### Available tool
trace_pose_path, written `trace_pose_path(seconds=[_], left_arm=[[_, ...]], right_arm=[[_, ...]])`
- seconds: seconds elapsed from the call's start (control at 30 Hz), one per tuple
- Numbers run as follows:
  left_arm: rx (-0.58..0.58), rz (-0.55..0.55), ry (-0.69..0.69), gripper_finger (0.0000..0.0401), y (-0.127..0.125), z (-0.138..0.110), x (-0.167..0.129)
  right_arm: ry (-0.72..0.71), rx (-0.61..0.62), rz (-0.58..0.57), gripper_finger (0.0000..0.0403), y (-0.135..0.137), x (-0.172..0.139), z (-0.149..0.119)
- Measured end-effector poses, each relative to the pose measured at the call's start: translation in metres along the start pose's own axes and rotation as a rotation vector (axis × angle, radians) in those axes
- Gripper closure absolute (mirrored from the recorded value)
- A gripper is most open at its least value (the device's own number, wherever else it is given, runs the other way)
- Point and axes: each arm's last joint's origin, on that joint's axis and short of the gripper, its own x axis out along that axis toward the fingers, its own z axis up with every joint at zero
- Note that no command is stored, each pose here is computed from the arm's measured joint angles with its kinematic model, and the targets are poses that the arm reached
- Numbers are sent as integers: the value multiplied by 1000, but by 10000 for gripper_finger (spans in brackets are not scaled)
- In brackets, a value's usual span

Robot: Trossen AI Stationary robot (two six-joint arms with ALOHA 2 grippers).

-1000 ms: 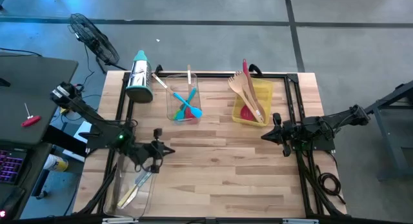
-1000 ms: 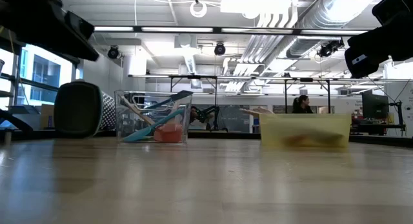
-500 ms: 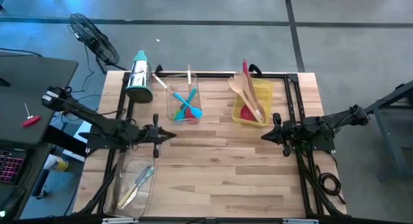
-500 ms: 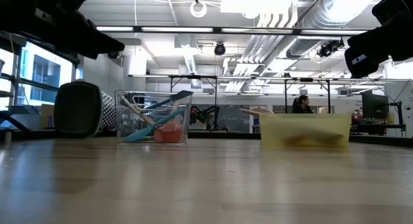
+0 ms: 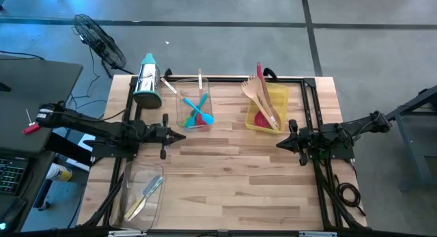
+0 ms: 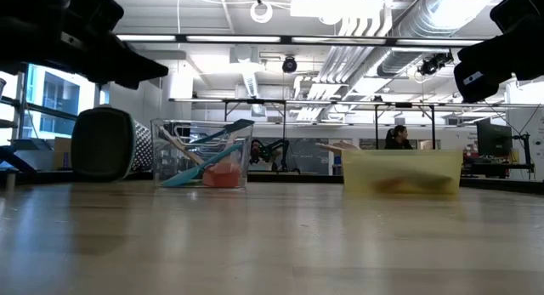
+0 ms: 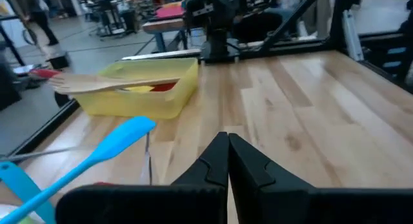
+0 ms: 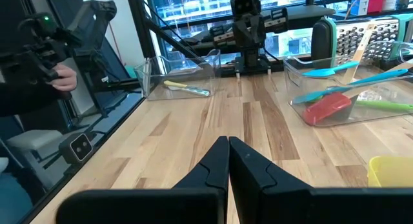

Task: Pick & Place Kitchen Items
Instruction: Return to Home Position

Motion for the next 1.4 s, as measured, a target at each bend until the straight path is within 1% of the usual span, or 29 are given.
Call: trace_pose_path(seconds=[0.17, 0.37, 0.53, 0.67, 0.73, 0.83, 0.9, 1.13, 1.4], left_arm=[[-34, -6, -62, 401, 8, -6, -13], [-45, 5, -112, 401, 9, -14, -26], [-39, 24, -56, 401, 10, -21, -31], [-29, 28, -36, 401, 10, -23, -35], [-2, 27, 24, 401, 10, -29, -36], [11, 57, 134, 401, 10, -40, -38], [5, 73, 165, 401, 10, -43, -38], [57, 72, 168, 401, 10, -43, -38], [31, 69, 168, 401, 10, -43, -38]], right_arm=[[0, 0, 0, 400, 0, 0, 0], [0, 0, 0, 400, 0, 0, 0], [0, 0, 0, 400, 0, 0, 0], [0, 0, 0, 400, 0, 0, 0], [0, 0, 0, 400, 0, 0, 0], [0, 0, 0, 400, 0, 0, 0], [0, 0, 0, 400, 0, 0, 0], [0, 0, 1, 400, 0, 0, 0], [0, 0, 0, 400, 0, 0, 0]])
